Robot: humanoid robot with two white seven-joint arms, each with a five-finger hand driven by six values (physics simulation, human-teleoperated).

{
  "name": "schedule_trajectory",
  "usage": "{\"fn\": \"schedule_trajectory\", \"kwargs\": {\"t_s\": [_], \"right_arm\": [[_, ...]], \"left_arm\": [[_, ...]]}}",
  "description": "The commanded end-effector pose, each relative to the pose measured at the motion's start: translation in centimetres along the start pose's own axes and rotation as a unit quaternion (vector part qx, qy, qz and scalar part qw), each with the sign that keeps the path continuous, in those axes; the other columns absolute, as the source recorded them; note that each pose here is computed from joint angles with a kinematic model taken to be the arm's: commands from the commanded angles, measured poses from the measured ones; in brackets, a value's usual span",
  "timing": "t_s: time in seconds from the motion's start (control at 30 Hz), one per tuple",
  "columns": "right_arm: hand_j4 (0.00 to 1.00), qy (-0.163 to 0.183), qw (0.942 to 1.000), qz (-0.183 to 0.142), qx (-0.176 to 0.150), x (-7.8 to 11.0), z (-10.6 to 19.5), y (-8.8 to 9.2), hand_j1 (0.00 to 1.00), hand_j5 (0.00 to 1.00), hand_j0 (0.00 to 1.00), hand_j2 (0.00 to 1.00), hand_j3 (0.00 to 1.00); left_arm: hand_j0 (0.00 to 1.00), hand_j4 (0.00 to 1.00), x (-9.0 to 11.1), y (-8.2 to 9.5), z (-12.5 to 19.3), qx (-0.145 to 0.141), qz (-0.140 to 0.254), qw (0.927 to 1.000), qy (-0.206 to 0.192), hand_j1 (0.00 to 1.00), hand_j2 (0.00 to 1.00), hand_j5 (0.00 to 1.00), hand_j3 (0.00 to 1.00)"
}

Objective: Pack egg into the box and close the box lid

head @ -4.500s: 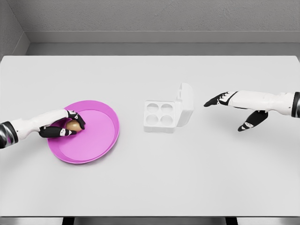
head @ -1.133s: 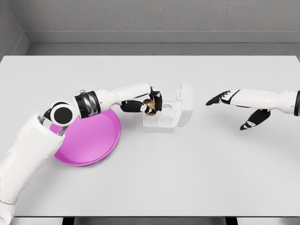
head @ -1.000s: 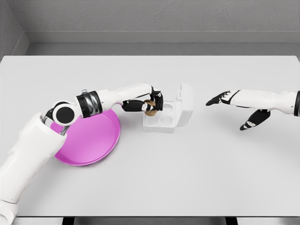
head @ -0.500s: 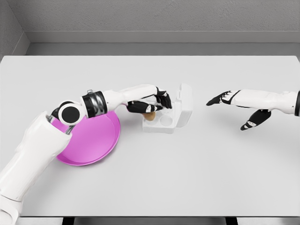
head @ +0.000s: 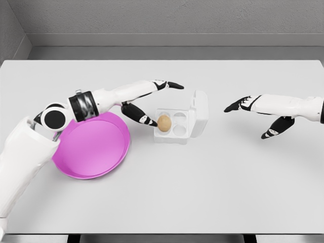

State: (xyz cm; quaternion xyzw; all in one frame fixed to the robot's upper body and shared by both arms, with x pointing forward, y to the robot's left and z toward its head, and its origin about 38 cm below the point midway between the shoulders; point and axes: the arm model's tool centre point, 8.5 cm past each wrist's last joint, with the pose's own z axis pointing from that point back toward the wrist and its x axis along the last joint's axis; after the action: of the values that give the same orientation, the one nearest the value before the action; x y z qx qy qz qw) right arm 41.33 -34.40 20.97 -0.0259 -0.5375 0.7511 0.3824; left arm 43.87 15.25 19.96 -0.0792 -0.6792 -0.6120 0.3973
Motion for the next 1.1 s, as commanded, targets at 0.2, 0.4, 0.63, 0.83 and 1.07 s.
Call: {"fn": "schedule_trajectory", "kwargs": {"t_s": [0.2, 0.4, 0.63, 0.83, 1.07], "right_arm": [[1.00, -0.003, 1.0000, -0.005, -0.007, 0.0, -0.4, -0.2, 1.00, 1.00, 1.00, 1.00, 1.00], [1.00, -0.019, 0.9997, -0.011, -0.013, 0.3, -2.0, 0.0, 1.00, 1.00, 1.00, 1.00, 1.00], [1.00, -0.056, 0.9980, -0.020, -0.020, 1.6, -5.0, 0.4, 1.00, 1.00, 1.00, 1.00, 1.00], [1.00, -0.075, 0.9967, -0.013, -0.029, 2.6, -6.2, -0.3, 1.00, 1.00, 1.00, 1.00, 1.00], [1.00, -0.124, 0.9913, -0.016, -0.042, 4.8, -10.0, -0.9, 1.00, 1.00, 1.00, 1.00, 1.00]], "left_arm": [[1.00, 1.00, -0.3, 0.5, 1.1, 0.005, 0.013, 0.9999, -0.001, 1.00, 1.00, 1.00, 1.00], [1.00, 1.00, 2.3, 2.3, 8.2, -0.021, -0.029, 0.9994, -0.003, 1.00, 1.00, 1.00, 1.00], [1.00, 1.00, 1.7, 1.9, 14.0, -0.043, -0.065, 0.9970, -0.001, 1.00, 1.00, 1.00, 1.00], [1.00, 1.00, 1.6, 2.1, 14.5, -0.046, -0.067, 0.9967, 0.007, 1.00, 1.00, 1.00, 1.00], [1.00, 1.00, 1.6, 2.1, 14.5, -0.046, -0.068, 0.9966, 0.007, 1.00, 1.00, 1.00, 1.00]]}}
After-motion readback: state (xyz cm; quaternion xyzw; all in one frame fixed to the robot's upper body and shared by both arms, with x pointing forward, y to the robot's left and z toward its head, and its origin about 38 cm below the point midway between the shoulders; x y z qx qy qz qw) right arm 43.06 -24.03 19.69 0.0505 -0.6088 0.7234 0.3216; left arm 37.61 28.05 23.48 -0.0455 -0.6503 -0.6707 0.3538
